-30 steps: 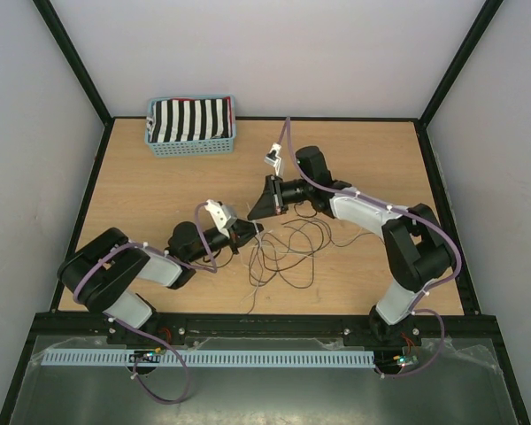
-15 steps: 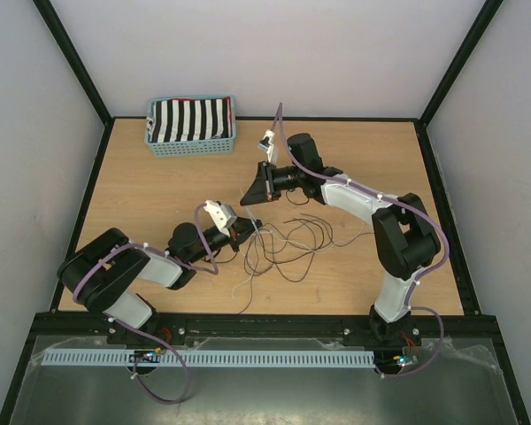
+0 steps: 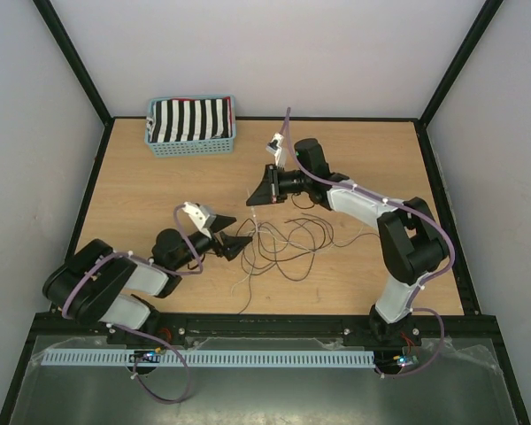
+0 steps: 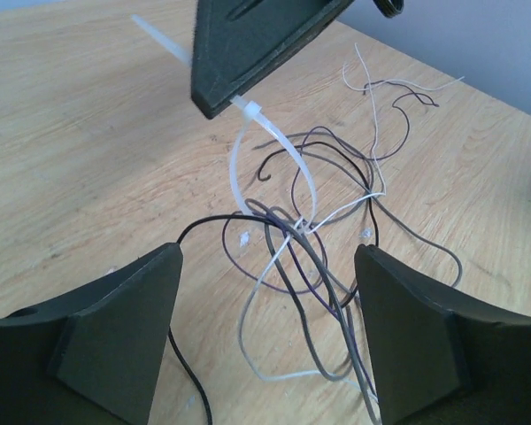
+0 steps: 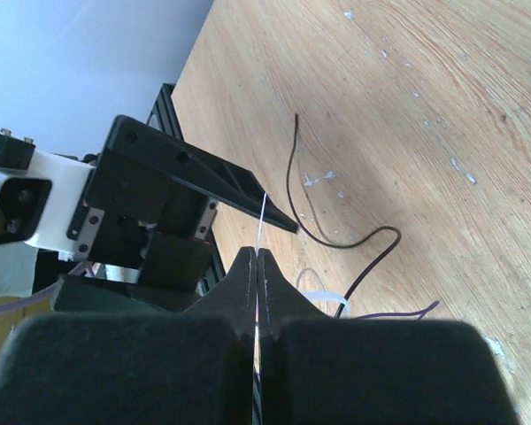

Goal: Zip-tie the wires
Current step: Tie the cable at the center of the board.

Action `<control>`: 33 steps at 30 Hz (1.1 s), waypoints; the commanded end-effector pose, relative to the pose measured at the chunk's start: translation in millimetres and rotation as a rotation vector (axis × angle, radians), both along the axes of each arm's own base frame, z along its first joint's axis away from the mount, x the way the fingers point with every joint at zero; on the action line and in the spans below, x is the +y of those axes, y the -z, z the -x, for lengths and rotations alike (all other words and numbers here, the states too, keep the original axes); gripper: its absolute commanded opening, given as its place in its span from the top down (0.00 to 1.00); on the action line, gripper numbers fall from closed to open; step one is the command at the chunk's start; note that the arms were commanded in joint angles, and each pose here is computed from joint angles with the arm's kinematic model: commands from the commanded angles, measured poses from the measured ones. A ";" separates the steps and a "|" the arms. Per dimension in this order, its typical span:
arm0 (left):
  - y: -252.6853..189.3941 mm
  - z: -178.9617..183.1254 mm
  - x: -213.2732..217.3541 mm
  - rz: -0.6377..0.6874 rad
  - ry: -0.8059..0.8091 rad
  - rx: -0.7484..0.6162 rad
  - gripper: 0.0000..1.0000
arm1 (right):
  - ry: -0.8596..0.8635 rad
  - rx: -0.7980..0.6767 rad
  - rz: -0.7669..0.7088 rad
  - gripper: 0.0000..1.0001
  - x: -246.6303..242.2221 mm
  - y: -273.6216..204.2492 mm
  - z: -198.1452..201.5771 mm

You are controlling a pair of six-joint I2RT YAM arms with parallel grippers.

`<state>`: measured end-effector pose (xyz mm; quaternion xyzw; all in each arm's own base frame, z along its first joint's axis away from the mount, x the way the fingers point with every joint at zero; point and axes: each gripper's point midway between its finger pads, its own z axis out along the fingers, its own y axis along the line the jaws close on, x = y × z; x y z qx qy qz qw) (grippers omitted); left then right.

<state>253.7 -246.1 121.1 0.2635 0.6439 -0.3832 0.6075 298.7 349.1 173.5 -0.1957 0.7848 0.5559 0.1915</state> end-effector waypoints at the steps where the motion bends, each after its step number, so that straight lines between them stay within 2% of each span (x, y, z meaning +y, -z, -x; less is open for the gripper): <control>1: -13.8 5.4 17.8 0.080 -0.041 0.020 0.18 | 0.061 -0.065 -0.015 1.00 -4.3 -10.1 -7.8; 9: -53.1 2.7 20.1 0.207 -0.103 0.030 0.17 | 0.327 -0.139 0.134 1.00 -24.9 -5.9 -23.6; 16: -52.8 -2.9 -1.9 -0.015 -0.192 0.046 0.20 | 0.522 -0.155 0.198 1.00 -48.2 -1.8 -32.0; 24: -48.0 -9.6 -11.9 -0.050 -0.204 0.061 0.36 | 0.541 -0.143 0.195 1.00 -45.1 1.7 -27.1; 33: -53.8 -26.0 -32.8 -0.076 -0.206 0.026 0.37 | 0.576 -0.138 0.164 1.00 -46.1 -3.8 -23.9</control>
